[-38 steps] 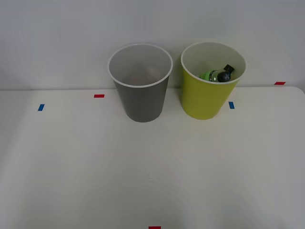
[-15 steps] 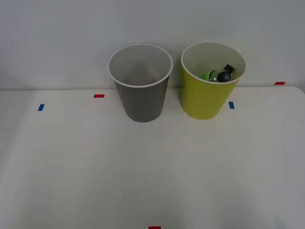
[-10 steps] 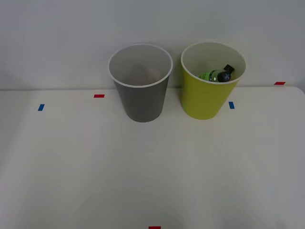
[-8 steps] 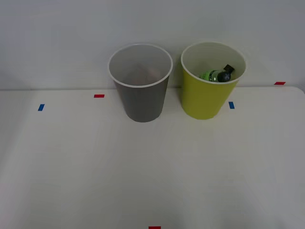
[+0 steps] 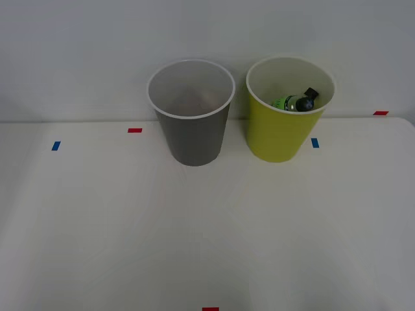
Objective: Put cans in the gray bin, plastic bottles in the light green bin
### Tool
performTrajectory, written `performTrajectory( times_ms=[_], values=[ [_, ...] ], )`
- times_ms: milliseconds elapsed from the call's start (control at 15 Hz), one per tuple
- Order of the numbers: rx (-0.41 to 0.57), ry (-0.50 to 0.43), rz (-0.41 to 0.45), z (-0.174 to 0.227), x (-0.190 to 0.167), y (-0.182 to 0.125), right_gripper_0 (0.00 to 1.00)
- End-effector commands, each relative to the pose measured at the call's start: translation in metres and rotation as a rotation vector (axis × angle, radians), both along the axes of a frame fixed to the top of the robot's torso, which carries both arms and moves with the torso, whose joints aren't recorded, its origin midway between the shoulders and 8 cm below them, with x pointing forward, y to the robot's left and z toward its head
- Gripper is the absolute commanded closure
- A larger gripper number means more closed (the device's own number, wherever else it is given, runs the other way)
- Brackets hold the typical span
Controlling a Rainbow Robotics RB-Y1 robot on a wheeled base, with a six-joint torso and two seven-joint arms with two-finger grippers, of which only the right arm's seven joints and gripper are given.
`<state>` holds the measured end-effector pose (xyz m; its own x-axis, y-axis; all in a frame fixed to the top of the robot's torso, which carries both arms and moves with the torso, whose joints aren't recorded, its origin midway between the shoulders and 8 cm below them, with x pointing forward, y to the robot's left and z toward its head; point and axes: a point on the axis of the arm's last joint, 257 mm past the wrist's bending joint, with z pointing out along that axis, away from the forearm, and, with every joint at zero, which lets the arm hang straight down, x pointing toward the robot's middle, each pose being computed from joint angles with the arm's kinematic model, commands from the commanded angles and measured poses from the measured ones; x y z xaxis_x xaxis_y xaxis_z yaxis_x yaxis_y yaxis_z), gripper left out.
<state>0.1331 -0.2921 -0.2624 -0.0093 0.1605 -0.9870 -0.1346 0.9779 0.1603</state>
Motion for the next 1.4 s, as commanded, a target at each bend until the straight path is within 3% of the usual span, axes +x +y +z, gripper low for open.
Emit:
performTrajectory(
  times_ms=[67,1400],
  values=[
    [0.000,0.000,0.000,0.0000,0.0000,0.0000,0.00],
    [0.000,0.000,0.000,0.0000,0.0000,0.0000,0.00]
  ],
)
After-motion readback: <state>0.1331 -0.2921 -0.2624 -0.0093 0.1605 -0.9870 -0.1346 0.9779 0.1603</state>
